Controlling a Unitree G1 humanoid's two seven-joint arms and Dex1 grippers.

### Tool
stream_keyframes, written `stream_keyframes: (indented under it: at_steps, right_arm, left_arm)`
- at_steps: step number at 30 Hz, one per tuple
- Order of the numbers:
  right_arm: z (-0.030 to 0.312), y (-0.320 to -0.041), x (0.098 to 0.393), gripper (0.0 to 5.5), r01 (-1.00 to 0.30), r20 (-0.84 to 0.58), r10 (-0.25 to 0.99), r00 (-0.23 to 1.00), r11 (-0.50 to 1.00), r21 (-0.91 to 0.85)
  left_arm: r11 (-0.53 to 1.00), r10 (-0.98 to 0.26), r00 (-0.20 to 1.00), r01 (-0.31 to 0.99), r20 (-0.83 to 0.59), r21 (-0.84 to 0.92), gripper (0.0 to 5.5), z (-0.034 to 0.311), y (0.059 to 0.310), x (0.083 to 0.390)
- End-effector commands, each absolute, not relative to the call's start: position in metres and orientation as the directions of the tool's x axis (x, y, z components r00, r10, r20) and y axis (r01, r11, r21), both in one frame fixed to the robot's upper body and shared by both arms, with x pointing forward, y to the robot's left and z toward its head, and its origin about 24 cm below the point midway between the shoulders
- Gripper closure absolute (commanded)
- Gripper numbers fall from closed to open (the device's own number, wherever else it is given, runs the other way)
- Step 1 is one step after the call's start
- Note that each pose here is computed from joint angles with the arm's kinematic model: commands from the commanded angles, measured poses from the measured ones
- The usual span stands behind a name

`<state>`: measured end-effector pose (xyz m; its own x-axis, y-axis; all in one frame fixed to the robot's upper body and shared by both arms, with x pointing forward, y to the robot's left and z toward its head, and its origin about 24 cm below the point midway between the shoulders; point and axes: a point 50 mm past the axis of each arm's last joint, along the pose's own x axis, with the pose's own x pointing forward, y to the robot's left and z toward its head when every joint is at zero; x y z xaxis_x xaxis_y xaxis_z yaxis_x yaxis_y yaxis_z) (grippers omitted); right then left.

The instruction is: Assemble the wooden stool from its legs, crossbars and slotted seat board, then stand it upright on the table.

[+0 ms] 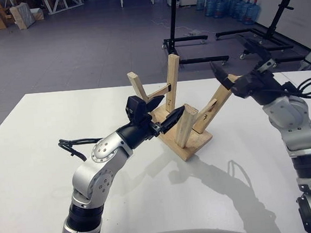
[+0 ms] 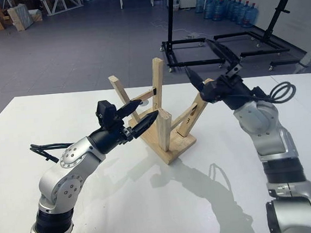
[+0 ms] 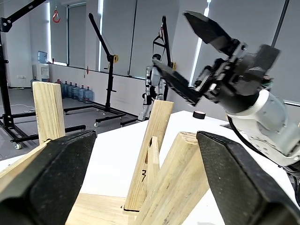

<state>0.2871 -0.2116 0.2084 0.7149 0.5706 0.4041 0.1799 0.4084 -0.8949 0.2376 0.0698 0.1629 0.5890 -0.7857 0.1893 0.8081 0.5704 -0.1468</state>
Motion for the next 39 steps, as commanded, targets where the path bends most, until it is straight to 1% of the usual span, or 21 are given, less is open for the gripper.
stream_keyframes:
  at_steps: [1,2,3,4,5,6,8,10,13,16,18,19,21,23,25,27,30,32,34,36,39]
  right_arm:
    - [0.173,-0.212,0.300,1.48,0.038,0.175,0.579,0.797,0.241,-0.970]
    - [0.156,-0.214,0.300,1.48,-0.033,0.088,0.575,0.814,0.197,-0.980]
    - [0.131,-0.216,0.298,1.48,-0.152,-0.082,0.566,0.820,0.078,-0.985]
    - [0.109,-0.216,0.291,1.48,-0.261,-0.203,0.561,0.803,0.024,-0.965]
    - [0.095,-0.214,0.284,1.48,-0.342,-0.289,0.562,0.775,-0.012,-0.940]
    - [0.087,-0.211,0.279,1.48,-0.390,-0.340,0.569,0.749,-0.036,-0.920]
    - [0.082,-0.206,0.273,1.48,-0.436,-0.365,0.579,0.729,-0.017,-0.900]
    - [0.084,-0.205,0.274,1.48,-0.427,-0.347,0.581,0.736,0.000,-0.904]
    - [0.099,-0.204,0.280,1.48,-0.345,-0.247,0.589,0.769,0.057,-0.937]
    - [0.123,-0.199,0.285,1.48,-0.205,-0.054,0.613,0.788,0.179,-0.962]
    - [0.149,-0.200,0.289,1.48,-0.093,0.138,0.601,0.787,0.336,-0.937]
    - [0.168,-0.204,0.291,1.48,-0.031,0.265,0.561,0.784,0.462,-0.887]
    - [0.204,-0.218,0.297,1.48,0.085,0.505,0.399,0.765,0.715,-0.694]
    - [0.226,-0.231,0.300,1.48,0.137,0.615,0.288,0.734,0.824,-0.550]
    - [0.234,-0.246,0.308,1.48,0.163,0.622,0.198,0.757,0.865,-0.474]
    - [0.234,-0.261,0.321,1.48,0.176,0.575,0.145,0.805,0.867,-0.466]
    - [0.225,-0.281,0.347,1.48,0.131,0.463,0.132,0.876,0.860,-0.494]
    - [0.215,-0.289,0.368,1.48,0.064,0.336,0.117,0.935,0.874,-0.482]
    - [0.205,-0.290,0.378,1.48,-0.040,0.232,0.151,0.961,0.905,-0.423]
    - [0.199,-0.284,0.381,1.48,-0.116,0.207,0.207,0.956,0.917,-0.382]
    - [0.185,-0.274,0.385,1.48,-0.189,0.159,0.254,0.954,0.922,-0.339]
  left_arm:
    - [0.578,-0.786,0.596,0.803,0.166,-0.149,1.61,0.159,0.068,0.239]
    - [0.578,-0.785,0.597,0.802,0.167,-0.150,1.61,0.159,0.068,0.238]
    - [0.578,-0.785,0.597,0.802,0.167,-0.151,1.61,0.159,0.068,0.238]
    - [0.576,-0.786,0.596,0.803,0.167,-0.153,1.61,0.159,0.068,0.238]
    - [0.575,-0.786,0.595,0.803,0.167,-0.154,1.61,0.159,0.068,0.238]
    - [0.575,-0.787,0.595,0.803,0.166,-0.155,1.61,0.159,0.068,0.238]
    - [0.579,-0.784,0.599,0.800,0.165,-0.157,1.61,0.159,0.068,0.238]
    - [0.582,-0.781,0.602,0.798,0.164,-0.159,1.61,0.158,0.069,0.238]
    - [0.583,-0.780,0.604,0.797,0.164,-0.161,1.61,0.158,0.069,0.238]
    - [0.582,-0.781,0.602,0.798,0.163,-0.160,1.61,0.157,0.069,0.238]
    - [0.581,-0.783,0.601,0.799,0.162,-0.157,1.61,0.157,0.070,0.238]
    - [0.580,-0.784,0.600,0.800,0.161,-0.155,1.61,0.157,0.071,0.238]
    - [0.580,-0.785,0.598,0.801,0.161,-0.151,1.61,0.157,0.072,0.239]
    - [0.578,-0.786,0.596,0.802,0.162,-0.147,1.61,0.157,0.072,0.240]
    - [0.575,-0.789,0.592,0.805,0.163,-0.142,1.61,0.158,0.072,0.241]
    - [0.572,-0.791,0.589,0.808,0.165,-0.138,1.61,0.159,0.071,0.241]
    - [0.562,-0.799,0.578,0.816,0.165,-0.137,1.61,0.160,0.070,0.242]
    - [0.549,-0.809,0.565,0.825,0.162,-0.137,1.61,0.161,0.069,0.241]
    - [0.540,-0.815,0.557,0.830,0.159,-0.140,1.61,0.161,0.069,0.241]
    - [0.532,-0.820,0.550,0.835,0.156,-0.142,1.61,0.161,0.069,0.242]
    - [0.524,-0.829,0.541,0.840,0.142,-0.140,1.61,0.161,0.071,0.240]
